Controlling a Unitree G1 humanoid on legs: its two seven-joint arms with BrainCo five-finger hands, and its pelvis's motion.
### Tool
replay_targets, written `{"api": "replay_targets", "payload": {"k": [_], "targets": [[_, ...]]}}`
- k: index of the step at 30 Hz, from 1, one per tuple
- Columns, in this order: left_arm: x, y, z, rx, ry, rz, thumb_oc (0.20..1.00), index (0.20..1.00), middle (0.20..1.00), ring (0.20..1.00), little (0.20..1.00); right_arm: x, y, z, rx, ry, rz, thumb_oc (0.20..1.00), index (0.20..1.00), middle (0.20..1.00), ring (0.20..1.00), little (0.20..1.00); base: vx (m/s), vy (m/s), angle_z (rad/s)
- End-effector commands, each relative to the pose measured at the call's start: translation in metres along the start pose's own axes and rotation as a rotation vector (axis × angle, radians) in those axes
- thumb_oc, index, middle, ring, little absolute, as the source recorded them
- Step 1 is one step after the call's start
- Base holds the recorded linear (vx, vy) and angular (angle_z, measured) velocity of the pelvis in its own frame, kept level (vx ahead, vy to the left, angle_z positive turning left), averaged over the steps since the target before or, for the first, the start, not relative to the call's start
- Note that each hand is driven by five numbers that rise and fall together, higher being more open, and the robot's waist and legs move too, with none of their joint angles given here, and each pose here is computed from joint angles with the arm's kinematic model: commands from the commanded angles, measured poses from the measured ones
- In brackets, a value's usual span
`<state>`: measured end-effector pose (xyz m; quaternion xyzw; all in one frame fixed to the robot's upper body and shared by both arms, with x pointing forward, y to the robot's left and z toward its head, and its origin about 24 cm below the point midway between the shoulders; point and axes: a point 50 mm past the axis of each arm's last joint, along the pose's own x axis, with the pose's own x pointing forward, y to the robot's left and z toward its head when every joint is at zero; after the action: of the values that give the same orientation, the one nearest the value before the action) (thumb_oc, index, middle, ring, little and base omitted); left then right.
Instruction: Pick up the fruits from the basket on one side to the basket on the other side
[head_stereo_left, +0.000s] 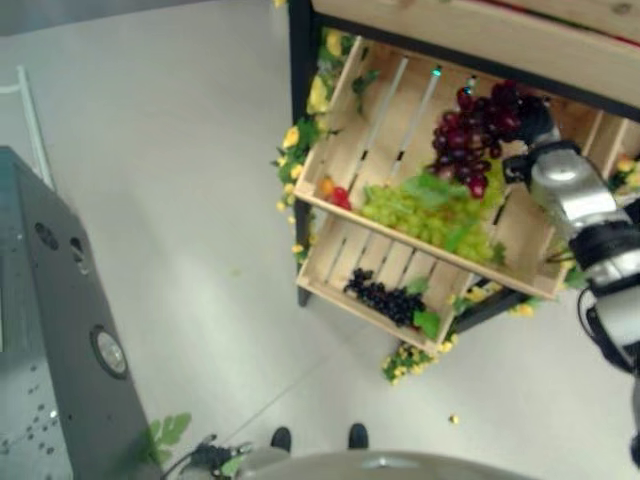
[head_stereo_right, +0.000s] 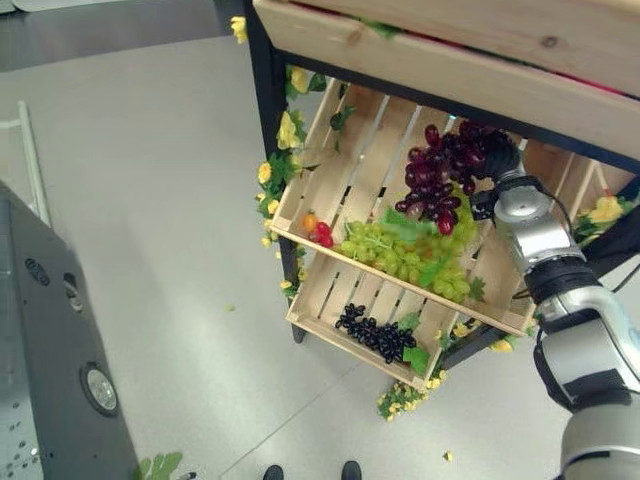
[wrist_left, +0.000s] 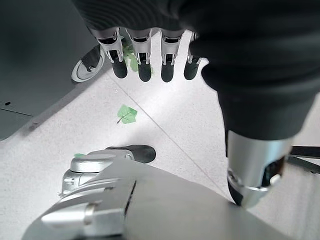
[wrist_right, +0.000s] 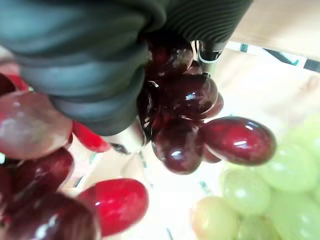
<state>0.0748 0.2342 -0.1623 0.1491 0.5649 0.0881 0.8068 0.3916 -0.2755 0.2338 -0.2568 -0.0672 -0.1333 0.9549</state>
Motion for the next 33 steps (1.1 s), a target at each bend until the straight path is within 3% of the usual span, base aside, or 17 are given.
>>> {"api": "replay_targets", "payload": {"k": [1, 22, 27, 33], "targets": [[0.002, -0.013, 0.012, 0.027, -0.017, -0.023, 1.000, 1.000, 1.000, 1.000, 1.000, 0.009, -0.028, 0.058, -0.029, -0.178, -0.111, 1.000, 1.000, 1.000, 1.000, 1.000, 0.04, -0.004, 0.04], [0.003, -0.010, 0.012, 0.074, -0.003, -0.024, 1.000, 1.000, 1.000, 1.000, 1.000, -0.009, -0.028, 0.081, -0.327, -0.357, -0.034, 1.000, 1.000, 1.000, 1.000, 1.000, 0.01, 0.000, 0.01], [0.003, -0.010, 0.011, 0.068, -0.002, -0.024, 1.000, 1.000, 1.000, 1.000, 1.000, -0.022, -0.023, 0.077, -0.263, -0.406, -0.001, 1.000, 1.000, 1.000, 1.000, 1.000, 0.00, 0.000, 0.00], [0.001, -0.015, 0.010, 0.053, -0.001, -0.032, 1.000, 1.000, 1.000, 1.000, 1.000, -0.051, -0.002, 0.049, -0.019, -0.440, 0.096, 1.000, 1.000, 1.000, 1.000, 1.000, -0.01, 0.006, 0.04]]}}
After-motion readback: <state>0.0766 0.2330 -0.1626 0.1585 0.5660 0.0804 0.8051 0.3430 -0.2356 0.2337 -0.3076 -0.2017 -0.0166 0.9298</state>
